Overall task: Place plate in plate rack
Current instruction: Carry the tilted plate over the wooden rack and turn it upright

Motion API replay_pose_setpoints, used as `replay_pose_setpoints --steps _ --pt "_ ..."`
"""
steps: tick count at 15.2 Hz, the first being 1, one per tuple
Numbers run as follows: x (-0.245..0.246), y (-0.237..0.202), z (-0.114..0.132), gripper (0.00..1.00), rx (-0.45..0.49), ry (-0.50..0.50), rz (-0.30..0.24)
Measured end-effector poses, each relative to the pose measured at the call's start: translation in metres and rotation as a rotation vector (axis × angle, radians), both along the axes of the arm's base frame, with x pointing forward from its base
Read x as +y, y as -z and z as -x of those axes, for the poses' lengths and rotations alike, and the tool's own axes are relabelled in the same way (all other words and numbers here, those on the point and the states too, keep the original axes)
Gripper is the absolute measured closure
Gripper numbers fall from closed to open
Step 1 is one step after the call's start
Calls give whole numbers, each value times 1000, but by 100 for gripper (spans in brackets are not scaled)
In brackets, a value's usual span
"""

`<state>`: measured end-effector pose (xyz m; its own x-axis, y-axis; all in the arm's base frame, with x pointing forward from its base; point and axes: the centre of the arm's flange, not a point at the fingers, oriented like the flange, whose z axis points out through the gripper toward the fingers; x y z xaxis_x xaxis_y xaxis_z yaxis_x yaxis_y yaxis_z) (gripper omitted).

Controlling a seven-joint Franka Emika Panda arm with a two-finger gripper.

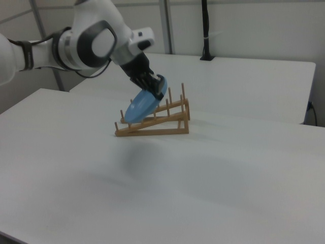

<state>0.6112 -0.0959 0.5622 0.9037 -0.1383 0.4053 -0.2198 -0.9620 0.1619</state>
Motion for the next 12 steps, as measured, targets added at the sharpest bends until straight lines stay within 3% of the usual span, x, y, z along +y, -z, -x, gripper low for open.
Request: replay_pose_setpoints --steps 6,10,12 --pt "62 -25 -17 95 -258 181 178" --pt "109 8 -34 95 -464 263 331" --pt "127 37 -45 95 -551 279 361"
